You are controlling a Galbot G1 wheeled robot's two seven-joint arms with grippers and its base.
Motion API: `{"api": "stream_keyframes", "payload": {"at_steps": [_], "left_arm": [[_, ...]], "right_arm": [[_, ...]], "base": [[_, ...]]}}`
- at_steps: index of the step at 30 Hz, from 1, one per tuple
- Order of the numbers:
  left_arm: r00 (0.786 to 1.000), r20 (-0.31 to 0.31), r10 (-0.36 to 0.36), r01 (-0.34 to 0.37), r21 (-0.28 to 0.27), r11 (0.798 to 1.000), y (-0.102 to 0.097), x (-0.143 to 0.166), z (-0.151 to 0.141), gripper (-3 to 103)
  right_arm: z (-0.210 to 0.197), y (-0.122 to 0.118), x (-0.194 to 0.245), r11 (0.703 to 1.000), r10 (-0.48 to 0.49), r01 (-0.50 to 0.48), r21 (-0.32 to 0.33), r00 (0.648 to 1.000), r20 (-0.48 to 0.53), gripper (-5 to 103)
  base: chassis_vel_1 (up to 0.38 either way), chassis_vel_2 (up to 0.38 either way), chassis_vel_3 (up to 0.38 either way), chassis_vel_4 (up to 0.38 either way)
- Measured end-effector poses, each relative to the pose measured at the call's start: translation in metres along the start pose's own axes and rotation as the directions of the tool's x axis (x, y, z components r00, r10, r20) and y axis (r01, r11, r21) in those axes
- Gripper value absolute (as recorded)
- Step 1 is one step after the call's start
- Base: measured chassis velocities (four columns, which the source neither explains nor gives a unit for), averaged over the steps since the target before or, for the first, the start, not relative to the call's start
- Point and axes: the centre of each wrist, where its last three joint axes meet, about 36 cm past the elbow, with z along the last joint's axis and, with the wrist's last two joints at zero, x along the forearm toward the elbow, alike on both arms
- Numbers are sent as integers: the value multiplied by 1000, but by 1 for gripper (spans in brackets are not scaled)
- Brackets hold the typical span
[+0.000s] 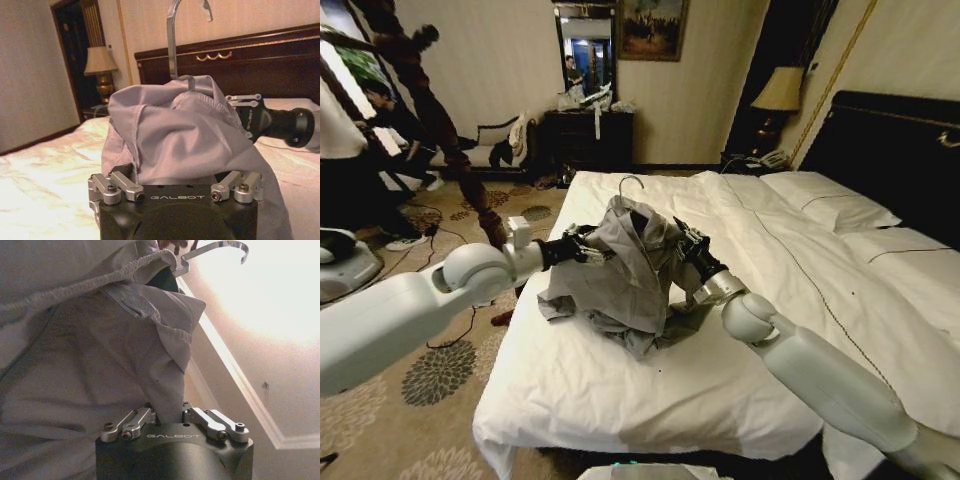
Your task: Pick up the clothes from the bed and hang them on the clothes hanger.
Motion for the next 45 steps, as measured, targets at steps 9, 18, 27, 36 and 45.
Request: {"api": "stream_keyframes", "payload": {"at_steps": [9,18,27,36,45], "left_arm": [[999,-31,44,-42,38,998,-10,-13,11,64],[998,-37,44,-42,61,997,-16,-8,25,26],[999,-25,47,-46,46,998,-22,-5,23,19],[1000,2,4,-4,41,999,-21,-4,18,17],[1000,25,-19,19,31,999,-21,-1,14,16]], "right_arm": [[5,1,4,1000,-11,10,29,998,56,19],[2,3,8,1000,-17,15,20,997,79,19],[-1,-3,14,1000,-20,20,3,996,88,20],[-7,-12,30,997,-81,79,22,992,94,35],[-10,-17,54,995,-100,101,-11,994,42,68]], "base": [[0,0,0,0],[0,0,0,0],[0,0,0,0],[0,0,0,0],[0,0,0,0]]}}
